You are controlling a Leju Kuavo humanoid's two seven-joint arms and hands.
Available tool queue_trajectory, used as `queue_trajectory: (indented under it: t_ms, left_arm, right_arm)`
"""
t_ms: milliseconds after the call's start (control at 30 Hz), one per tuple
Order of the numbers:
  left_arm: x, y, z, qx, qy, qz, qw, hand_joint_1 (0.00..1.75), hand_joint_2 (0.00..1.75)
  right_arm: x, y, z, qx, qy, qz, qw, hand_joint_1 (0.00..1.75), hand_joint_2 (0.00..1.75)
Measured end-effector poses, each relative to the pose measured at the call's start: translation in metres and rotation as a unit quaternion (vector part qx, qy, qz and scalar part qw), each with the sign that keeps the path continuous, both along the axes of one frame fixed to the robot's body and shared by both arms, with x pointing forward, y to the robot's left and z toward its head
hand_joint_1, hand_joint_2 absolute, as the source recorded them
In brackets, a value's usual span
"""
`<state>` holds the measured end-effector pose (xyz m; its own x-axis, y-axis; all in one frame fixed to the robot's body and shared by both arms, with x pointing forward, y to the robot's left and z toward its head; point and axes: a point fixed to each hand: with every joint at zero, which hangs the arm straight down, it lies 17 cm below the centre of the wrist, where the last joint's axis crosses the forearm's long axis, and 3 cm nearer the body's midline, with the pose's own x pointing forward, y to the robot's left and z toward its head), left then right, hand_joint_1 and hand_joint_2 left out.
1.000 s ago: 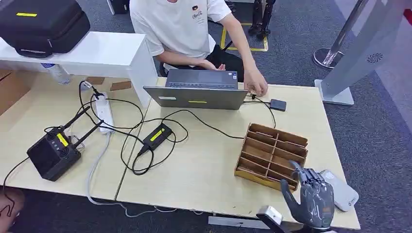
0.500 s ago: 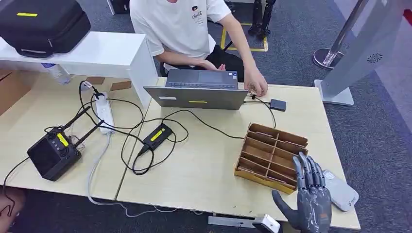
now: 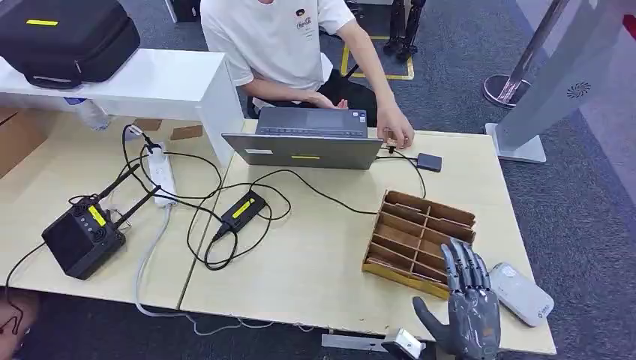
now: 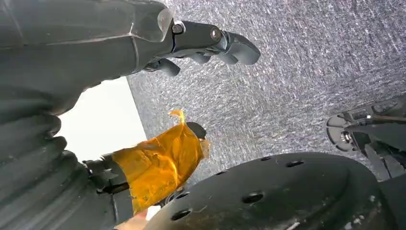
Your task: Pass the card to the sensor for recognition and then transmit it.
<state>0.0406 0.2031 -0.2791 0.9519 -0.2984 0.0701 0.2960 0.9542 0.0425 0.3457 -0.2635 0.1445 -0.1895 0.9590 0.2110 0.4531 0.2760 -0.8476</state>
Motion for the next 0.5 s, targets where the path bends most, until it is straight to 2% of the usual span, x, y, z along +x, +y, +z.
queue_trajectory:
  t_ms: [500]
  left_arm:
    - [-0.002, -0.002, 0.000, -0.004, 0.006, -0.011, 1.000, 0.00, 1.75]
  right_arm:
    - [0.023, 0.003, -0.049, -0.013, 0.057, -0.004, 0.998, 0.00, 1.75]
